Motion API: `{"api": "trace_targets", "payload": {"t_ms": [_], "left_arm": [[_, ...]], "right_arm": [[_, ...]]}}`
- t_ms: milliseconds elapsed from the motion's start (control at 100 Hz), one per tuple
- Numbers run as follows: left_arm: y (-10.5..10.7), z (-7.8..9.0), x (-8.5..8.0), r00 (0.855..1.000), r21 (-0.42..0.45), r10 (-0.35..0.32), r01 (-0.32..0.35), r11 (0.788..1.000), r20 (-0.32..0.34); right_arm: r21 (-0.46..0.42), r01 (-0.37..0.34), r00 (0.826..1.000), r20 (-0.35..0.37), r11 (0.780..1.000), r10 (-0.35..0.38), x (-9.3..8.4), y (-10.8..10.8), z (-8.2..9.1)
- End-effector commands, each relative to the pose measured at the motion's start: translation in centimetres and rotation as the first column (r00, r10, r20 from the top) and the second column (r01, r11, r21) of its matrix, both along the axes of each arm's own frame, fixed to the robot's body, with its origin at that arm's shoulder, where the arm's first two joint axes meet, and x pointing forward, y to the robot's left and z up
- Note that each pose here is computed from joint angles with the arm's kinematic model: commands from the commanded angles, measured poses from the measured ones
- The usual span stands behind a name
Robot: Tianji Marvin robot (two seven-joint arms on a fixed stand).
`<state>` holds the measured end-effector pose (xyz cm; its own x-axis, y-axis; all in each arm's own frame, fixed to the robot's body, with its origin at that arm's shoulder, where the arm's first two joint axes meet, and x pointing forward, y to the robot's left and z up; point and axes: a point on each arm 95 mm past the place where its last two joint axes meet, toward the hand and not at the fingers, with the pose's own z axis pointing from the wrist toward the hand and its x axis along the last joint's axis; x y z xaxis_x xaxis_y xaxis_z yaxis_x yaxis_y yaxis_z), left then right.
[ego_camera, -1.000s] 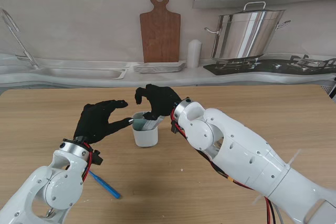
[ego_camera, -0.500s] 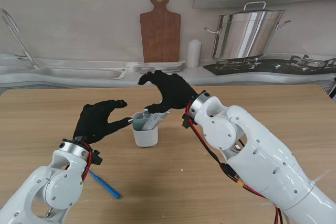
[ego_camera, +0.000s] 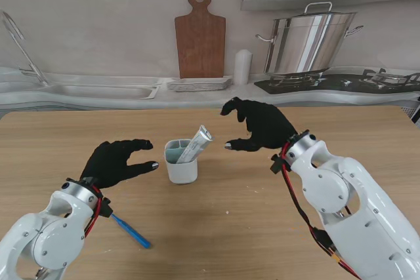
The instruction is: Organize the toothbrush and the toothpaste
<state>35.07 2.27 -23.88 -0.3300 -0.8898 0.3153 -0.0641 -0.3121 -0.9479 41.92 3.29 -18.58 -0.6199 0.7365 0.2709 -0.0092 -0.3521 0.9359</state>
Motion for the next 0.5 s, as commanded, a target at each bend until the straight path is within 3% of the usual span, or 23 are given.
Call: {"api": "trace_targets", "payload": {"t_ms": [0, 220, 490], "left_arm": [[0.3, -0.8, -0.9, 0.999, 0.013, -0.017, 0.017, 1.0, -0.034], [1.6, -3.5, -3.1, 0.989, 0.018, -0.067, 0.07, 0.997, -0.131], [2.3, -6.2, -5.4, 0.965, 0.069, -0.093, 0.113, 0.991, -0.245]], "right_arm": [[-0.018, 0.002, 1.0, -0.023, 1.0, -0.002, -0.9, -0.5, -1.6], [-0.012, -0.009, 0.998, -0.066, 1.0, 0.008, -2.5, -2.5, -3.4], [-0.009, -0.007, 0.992, -0.127, 1.0, 0.005, -2.7, -3.7, -5.2]]}}
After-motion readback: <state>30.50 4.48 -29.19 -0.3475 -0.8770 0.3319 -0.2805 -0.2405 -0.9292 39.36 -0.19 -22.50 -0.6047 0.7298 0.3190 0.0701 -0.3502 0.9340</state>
